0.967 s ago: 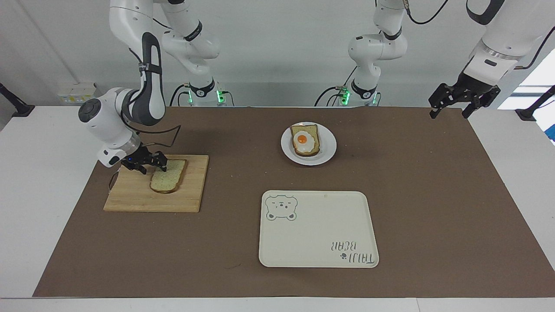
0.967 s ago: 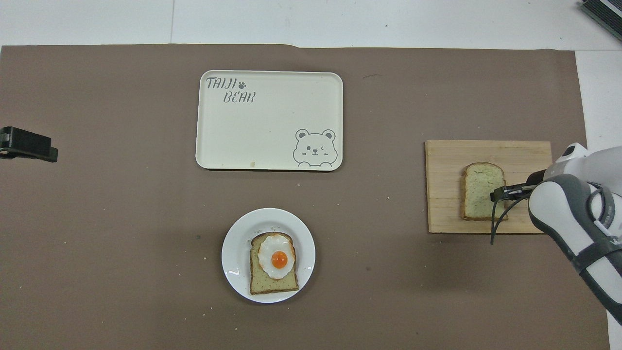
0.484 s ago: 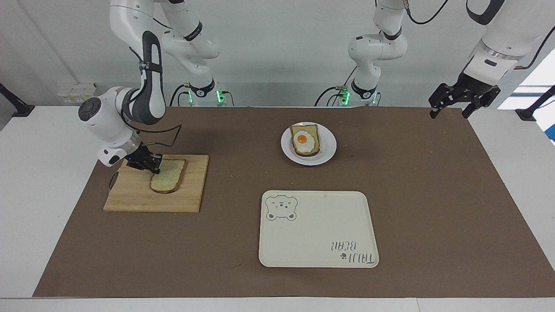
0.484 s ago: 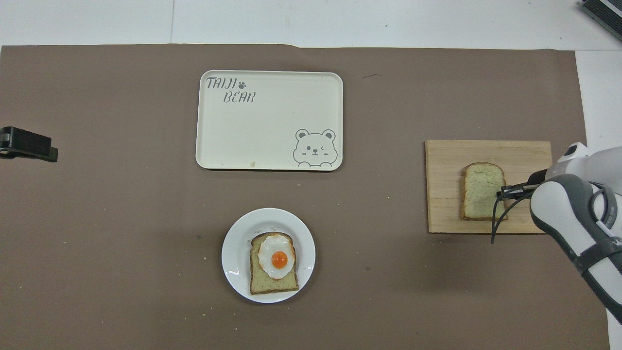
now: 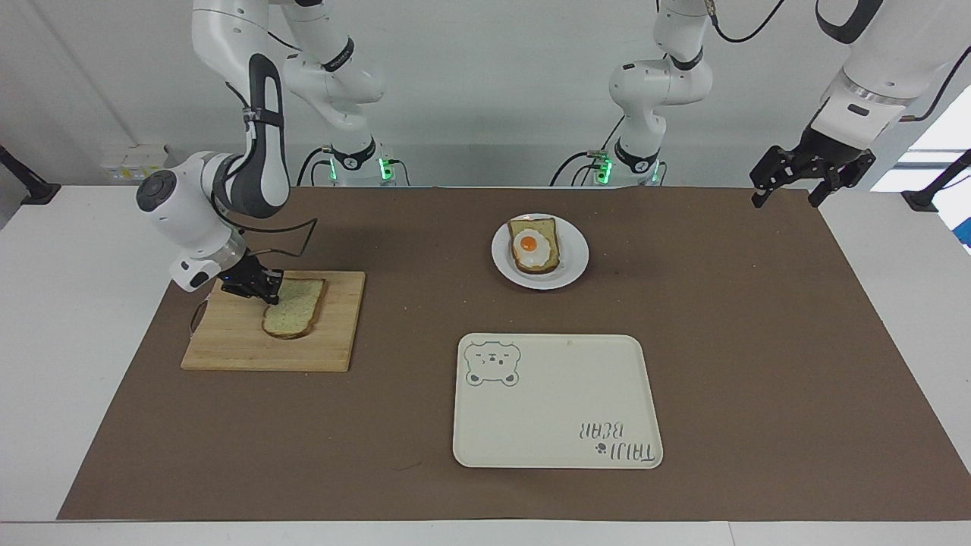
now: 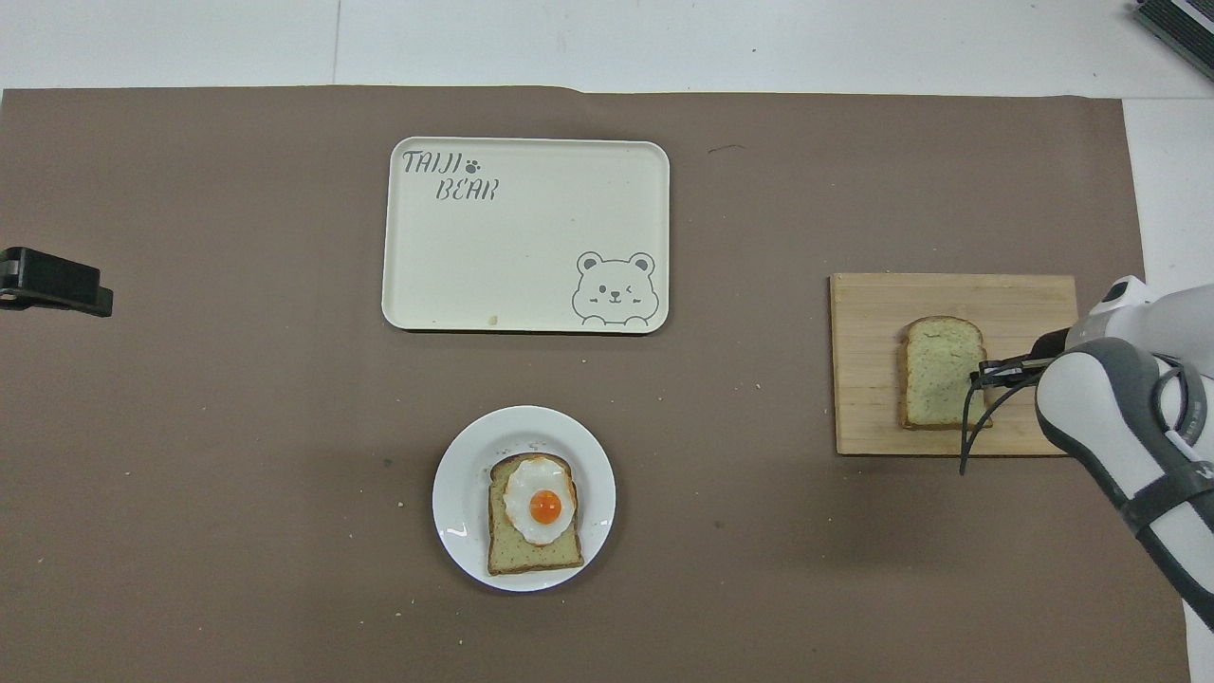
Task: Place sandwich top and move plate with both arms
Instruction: 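Close the right gripper on the bread slice edge, then lift the bread slice with the right gripper toward the white plate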
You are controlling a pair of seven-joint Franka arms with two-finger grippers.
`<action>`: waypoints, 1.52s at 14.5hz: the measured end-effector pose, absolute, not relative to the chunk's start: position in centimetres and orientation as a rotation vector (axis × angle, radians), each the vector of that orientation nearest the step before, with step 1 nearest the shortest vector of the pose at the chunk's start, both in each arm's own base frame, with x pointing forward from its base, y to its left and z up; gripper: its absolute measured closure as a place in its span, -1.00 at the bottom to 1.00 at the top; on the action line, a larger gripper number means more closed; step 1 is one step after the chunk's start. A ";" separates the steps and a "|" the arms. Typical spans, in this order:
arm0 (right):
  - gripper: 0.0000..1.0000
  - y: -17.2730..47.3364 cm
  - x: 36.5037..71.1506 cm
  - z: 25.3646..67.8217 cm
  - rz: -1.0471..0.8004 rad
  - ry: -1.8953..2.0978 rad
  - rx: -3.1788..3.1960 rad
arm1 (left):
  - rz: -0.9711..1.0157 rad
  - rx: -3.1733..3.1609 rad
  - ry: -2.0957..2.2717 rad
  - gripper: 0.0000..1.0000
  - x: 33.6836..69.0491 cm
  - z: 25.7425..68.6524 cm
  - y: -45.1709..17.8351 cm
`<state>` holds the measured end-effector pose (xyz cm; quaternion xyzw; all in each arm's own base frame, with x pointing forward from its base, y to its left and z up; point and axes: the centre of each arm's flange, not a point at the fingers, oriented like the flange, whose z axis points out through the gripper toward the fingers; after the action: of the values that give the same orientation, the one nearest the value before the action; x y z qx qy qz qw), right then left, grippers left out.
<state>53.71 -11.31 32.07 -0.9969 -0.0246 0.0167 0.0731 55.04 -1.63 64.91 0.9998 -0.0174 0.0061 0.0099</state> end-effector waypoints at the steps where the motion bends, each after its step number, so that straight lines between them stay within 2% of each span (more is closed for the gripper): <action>1: 0.91 -11.2 54.0 32.6 0.054 -0.080 -2.991 | 0.019 3.121 -0.054 -1.00 55.0 64.9 -1.6; 14: 0.91 -7.7 56.4 43.3 0.145 -0.234 -2.927 | 0.019 3.121 -0.055 -1.00 55.0 64.9 -1.6; 22: 0.91 3.3 56.5 47.2 0.166 -0.201 -2.851 | 0.019 3.121 -0.055 -1.00 55.0 64.9 -1.6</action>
<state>56.47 3.29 47.15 -0.9862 -0.0696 0.0575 0.1389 55.04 -1.63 64.91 0.9998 -0.0175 0.0061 0.0099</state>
